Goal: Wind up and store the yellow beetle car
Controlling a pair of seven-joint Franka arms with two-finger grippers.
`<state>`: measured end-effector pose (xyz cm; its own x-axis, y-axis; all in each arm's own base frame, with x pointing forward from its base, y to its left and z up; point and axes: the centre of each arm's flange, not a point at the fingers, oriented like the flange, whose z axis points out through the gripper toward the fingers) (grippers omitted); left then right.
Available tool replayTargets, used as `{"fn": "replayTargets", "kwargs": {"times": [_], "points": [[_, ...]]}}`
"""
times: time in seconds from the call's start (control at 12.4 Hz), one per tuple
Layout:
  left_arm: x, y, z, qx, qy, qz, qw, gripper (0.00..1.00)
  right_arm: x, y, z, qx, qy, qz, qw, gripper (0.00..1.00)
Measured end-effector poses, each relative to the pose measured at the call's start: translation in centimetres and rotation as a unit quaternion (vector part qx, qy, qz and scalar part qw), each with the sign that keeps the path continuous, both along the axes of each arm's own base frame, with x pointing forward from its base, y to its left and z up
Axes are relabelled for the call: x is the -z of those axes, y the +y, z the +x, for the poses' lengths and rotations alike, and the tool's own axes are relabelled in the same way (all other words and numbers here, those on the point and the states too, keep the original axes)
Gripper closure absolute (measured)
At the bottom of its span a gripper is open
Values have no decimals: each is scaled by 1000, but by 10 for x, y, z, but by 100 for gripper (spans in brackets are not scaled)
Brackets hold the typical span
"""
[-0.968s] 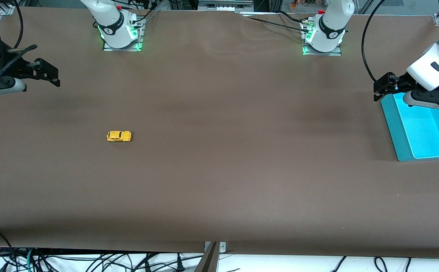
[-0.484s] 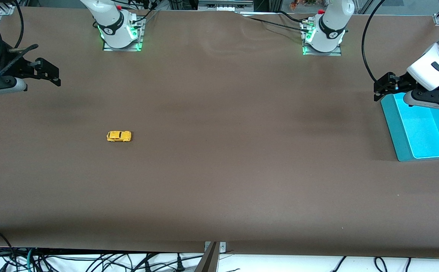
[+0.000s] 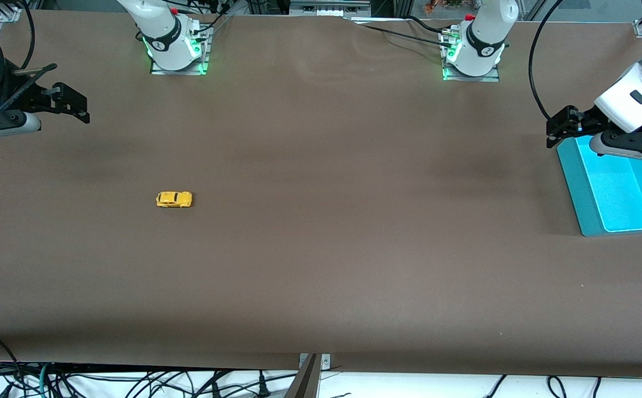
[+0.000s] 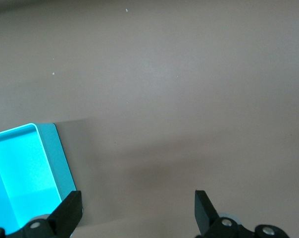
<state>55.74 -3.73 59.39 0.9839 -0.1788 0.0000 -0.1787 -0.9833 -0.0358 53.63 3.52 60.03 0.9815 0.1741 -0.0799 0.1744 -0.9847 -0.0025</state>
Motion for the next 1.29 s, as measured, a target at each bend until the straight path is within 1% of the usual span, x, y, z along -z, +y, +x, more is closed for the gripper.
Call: {"fn": "replayTargets", "kwargs": {"times": [0.81,0.97,1.13,1.29], "points": [[0,0,0,0,0,0,1000,0,-1,3,-4,-2,7,-1,1000,0],[0,0,0,0,0,0,1000,0,7,4,-5,-3,15,-2,1000,0],[-1,-1,0,1,-1,0,1000,0,28,8,-4,-24,23,0,999,0],[-1,-1,0,1,-1,0,1000,0,65,15,0,-78,19,5,997,0]]}}
